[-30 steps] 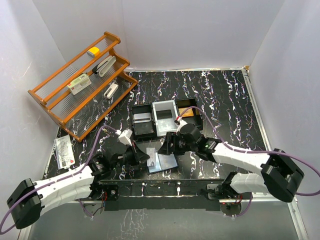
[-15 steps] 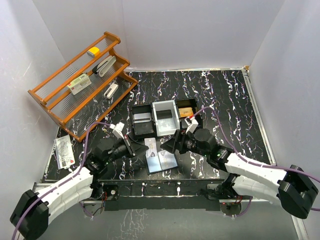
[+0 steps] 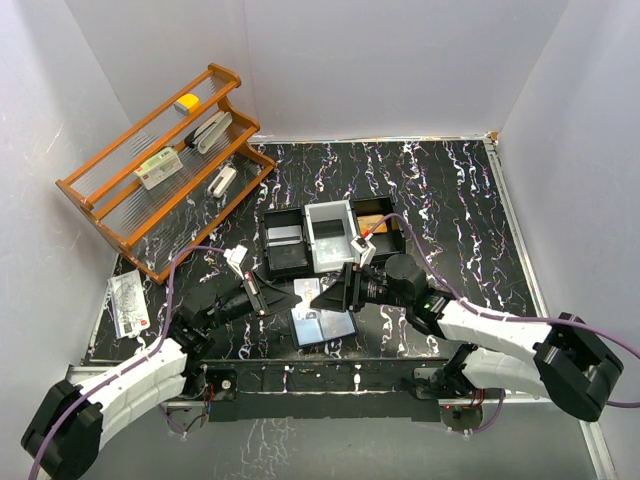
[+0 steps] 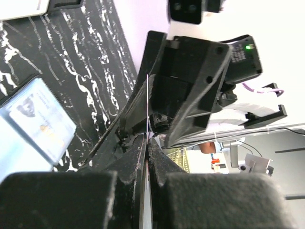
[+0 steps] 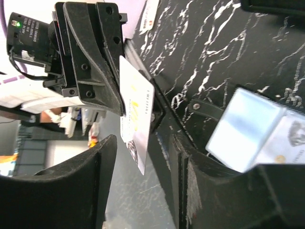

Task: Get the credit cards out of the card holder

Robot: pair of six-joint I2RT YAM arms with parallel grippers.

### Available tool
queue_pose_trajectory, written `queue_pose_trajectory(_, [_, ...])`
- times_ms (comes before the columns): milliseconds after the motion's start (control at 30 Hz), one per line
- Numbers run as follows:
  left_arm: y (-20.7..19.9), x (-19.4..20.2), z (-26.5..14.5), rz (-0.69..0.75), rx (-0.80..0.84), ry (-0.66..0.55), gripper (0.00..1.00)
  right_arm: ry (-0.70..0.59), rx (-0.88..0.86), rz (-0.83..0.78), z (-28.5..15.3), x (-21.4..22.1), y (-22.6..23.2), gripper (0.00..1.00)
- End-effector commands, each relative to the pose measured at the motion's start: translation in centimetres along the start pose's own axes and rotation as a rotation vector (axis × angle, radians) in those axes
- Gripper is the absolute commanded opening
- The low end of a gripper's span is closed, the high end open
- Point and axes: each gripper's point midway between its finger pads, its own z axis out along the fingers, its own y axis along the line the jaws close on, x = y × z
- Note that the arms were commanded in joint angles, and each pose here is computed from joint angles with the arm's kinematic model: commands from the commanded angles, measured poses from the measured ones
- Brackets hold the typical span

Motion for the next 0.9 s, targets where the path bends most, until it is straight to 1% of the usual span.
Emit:
queue_pose_trajectory(0, [-1.9,-0.2,-0.5,0.013,0.067,-0.004,0.0,0.02,-0.168,0.003,-0.1,-0.3,3.4,0.42])
queue_pose_trajectory(67, [-2.0,-0.1,-0.5,0.014,0.073,-0.001,0.0,0.037,-0.214,0.015,-0.1,0.0,4.1,0.36])
queue_pose_trajectory(167, [-2.3,0.0,-0.5,0.016,0.087,0.008,0.0,0.044,-0.265,0.032,-0.2,0.0,5.0,0.28])
queue_pose_trajectory(267, [-2.3,0.0,-0.5,0.006,0.088,0.008,0.0,0.045,-0.262,0.036,0.2,-0.3,5.1,0.14])
queue_pose_trajectory(300, [-2.3,0.0,-0.5,0.002,0.082,0.007,0.0,0.051,-0.26,0.036,0.2,-0.3,5.2,0.05])
queue_pose_trajectory(333, [-2.2,0.0,-0.6,0.006,0.076,0.005,0.0,0.053,-0.266,0.03,0.2,-0.4,5.3,0.0])
queue_pose_trajectory(567, [-1.4,-0.2,-0.5,0.019,0.038,-0.005,0.01,0.011,-0.226,0.021,0.2,-1.9,4.8,0.0])
queue_pose_trajectory(600, [-1.3,-0.2,-0.5,0.024,0.031,-0.004,0.13,0.014,-0.219,0.017,0.4,-2.0,4.8,0.0])
queue_pose_trajectory(633, [-1.2,-0.2,-0.4,0.032,0.022,-0.001,0.31,0.021,-0.208,0.011,0.5,-2.1,4.7,0.0])
queue_pose_trajectory(667, [-1.2,-0.4,-0.4,0.043,0.011,-0.006,0.47,0.028,-0.187,0.003,0.7,-2.1,4.4,0.0])
queue_pose_trajectory(700, [-0.7,-0.6,-0.4,0.051,-0.016,-0.016,0.58,0.03,-0.158,-0.015,0.9,-2.3,4.0,0.0])
queue_pose_trajectory(733, [-0.2,-0.9,-0.5,0.057,-0.051,-0.034,0.74,0.03,-0.119,-0.031,1.0,-2.6,3.5,0.0])
queue_pose_trajectory(767, [0.2,-1.3,-0.6,0.074,-0.089,-0.055,0.85,0.02,-0.085,-0.06,1.0,-3.0,3.2,0.0])
queue_pose_trajectory(800, [0.6,-2.0,-0.7,0.09,-0.138,-0.079,0.9,0.0,-0.042,-0.083,1.0,-3.6,2.7,0.0])
queue_pose_trajectory(867, [1.7,-3.0,-1.2,0.123,-0.24,-0.12,0.96,-0.03,0.013,-0.139,0.9,-4.4,2.1,0.0])
